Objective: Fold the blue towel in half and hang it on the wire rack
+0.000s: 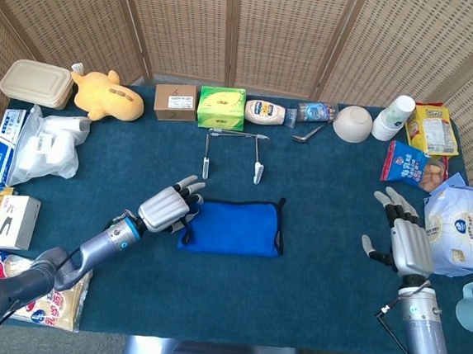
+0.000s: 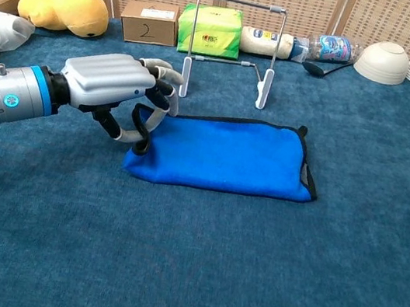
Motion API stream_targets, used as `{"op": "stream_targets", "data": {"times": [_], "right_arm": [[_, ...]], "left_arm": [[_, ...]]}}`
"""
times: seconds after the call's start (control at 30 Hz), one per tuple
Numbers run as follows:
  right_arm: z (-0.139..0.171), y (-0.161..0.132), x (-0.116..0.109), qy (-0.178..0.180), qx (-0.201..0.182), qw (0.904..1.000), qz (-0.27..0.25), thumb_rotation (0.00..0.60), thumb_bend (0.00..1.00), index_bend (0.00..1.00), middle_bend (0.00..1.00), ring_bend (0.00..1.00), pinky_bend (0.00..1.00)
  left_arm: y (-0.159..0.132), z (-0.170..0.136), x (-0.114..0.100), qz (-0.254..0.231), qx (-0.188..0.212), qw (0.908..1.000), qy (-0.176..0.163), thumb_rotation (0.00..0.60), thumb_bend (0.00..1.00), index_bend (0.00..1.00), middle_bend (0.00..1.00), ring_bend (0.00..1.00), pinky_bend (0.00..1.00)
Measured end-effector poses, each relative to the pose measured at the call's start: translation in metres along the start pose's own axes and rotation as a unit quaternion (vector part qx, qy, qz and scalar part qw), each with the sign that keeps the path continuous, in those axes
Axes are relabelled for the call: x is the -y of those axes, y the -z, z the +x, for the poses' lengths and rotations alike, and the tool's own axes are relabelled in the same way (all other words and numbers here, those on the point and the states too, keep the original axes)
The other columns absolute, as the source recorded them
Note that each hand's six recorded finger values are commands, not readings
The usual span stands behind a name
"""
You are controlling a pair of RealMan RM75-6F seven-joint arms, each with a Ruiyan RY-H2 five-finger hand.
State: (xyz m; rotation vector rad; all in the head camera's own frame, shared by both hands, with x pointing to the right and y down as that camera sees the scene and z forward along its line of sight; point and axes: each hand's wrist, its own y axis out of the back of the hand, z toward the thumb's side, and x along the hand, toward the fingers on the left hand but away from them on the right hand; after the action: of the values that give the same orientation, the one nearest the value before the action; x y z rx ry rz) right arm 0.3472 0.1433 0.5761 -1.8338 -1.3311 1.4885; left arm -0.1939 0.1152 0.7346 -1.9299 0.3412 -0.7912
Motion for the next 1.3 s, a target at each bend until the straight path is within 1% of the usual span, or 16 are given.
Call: {"op": "stream_targets", "data": {"times": [0.17, 0.37, 0.47, 0.57, 0.67, 0.73, 0.77, 0.8, 0.87, 0.9, 1.0, 1.1, 1.3], "right_arm": [[0.0, 0.005, 0.0, 0.003, 0.005, 1.0, -0.008, 0.6, 0.36, 0.11, 0.02, 0.0, 0.0], [-0.001, 0.011, -0.002, 0.009, 0.009, 0.9999, -0.01, 0.6, 0.36, 0.11, 0.02, 0.0, 0.0], [-0.001, 0.014, -0.002, 0.012, 0.012, 0.9998, -0.01, 0.6, 0.36, 0.12, 0.02, 0.0, 0.0], [-0.003, 0.017, -0.003, 0.016, 0.013, 0.9998, -0.009, 0.6, 0.36, 0.12, 0.02, 0.0, 0.0], [-0.004, 0.02, -0.003, 0.017, 0.012, 0.9998, -0.007, 0.6, 0.36, 0.12, 0.02, 0.0, 0.0], [-0.005, 0.021, -0.002, 0.017, 0.012, 0.9997, -0.01, 0.6, 0.35, 0.12, 0.02, 0.0, 0.0], [-0.005, 0.022, -0.002, 0.017, 0.012, 0.9997, -0.012, 0.6, 0.35, 0.12, 0.02, 0.0, 0.0], [-0.005, 0.023, -0.001, 0.017, 0.013, 0.9997, -0.013, 0.6, 0.35, 0.12, 0.02, 0.0, 0.0], [-0.005, 0.026, 0.0, 0.017, 0.014, 0.9996, -0.017, 0.6, 0.35, 0.12, 0.02, 0.0, 0.0], [-0.005, 0.028, 0.0, 0.017, 0.015, 0.9996, -0.018, 0.6, 0.35, 0.12, 0.02, 0.0, 0.0], [-0.004, 0.034, 0.001, 0.018, 0.018, 0.9994, -0.023, 0.6, 0.35, 0.12, 0.02, 0.0, 0.0], [-0.003, 0.041, 0.001, 0.02, 0.022, 0.9992, -0.027, 0.6, 0.35, 0.12, 0.02, 0.0, 0.0], [0.001, 0.051, 0.004, 0.017, 0.026, 0.9987, -0.04, 0.6, 0.35, 0.12, 0.02, 0.0, 0.0]], "left_arm": [[0.0, 0.001, -0.01, -0.013, -0.003, 0.9998, -0.012, 0.6, 0.49, 0.75, 0.38, 0.16, 0.0], [0.002, 0.0, -0.026, -0.04, -0.013, 0.9986, -0.033, 0.6, 0.5, 0.76, 0.39, 0.16, 0.0], [0.004, -0.002, -0.039, -0.054, -0.017, 0.9974, -0.045, 0.6, 0.5, 0.76, 0.39, 0.16, 0.0], [0.005, -0.005, -0.057, -0.07, -0.02, 0.9954, -0.062, 0.6, 0.51, 0.76, 0.39, 0.16, 0.0], [0.004, -0.01, -0.08, -0.091, -0.024, 0.9924, -0.08, 0.6, 0.51, 0.76, 0.39, 0.15, 0.0], [0.004, -0.013, -0.105, -0.102, -0.027, 0.9896, -0.098, 0.6, 0.51, 0.76, 0.39, 0.15, 0.0], [0.003, -0.014, -0.112, -0.104, -0.027, 0.989, -0.102, 0.6, 0.51, 0.76, 0.39, 0.15, 0.0], [0.003, -0.015, -0.126, -0.106, -0.029, 0.9877, -0.112, 0.6, 0.51, 0.76, 0.39, 0.15, 0.0], [0.003, -0.016, -0.149, -0.104, -0.032, 0.9862, -0.125, 0.6, 0.52, 0.76, 0.38, 0.15, 0.0], [0.004, -0.016, -0.165, -0.098, -0.034, 0.9857, -0.133, 0.6, 0.52, 0.76, 0.38, 0.14, 0.0], [0.007, -0.011, -0.203, -0.075, -0.041, 0.9847, -0.152, 0.6, 0.52, 0.76, 0.38, 0.14, 0.0], [0.006, -0.001, -0.225, -0.077, -0.048, 0.9835, -0.156, 0.6, 0.52, 0.76, 0.38, 0.14, 0.0], [0.005, 0.017, -0.256, -0.096, -0.068, 0.9812, -0.153, 0.6, 0.52, 0.76, 0.38, 0.13, 0.0]]}}
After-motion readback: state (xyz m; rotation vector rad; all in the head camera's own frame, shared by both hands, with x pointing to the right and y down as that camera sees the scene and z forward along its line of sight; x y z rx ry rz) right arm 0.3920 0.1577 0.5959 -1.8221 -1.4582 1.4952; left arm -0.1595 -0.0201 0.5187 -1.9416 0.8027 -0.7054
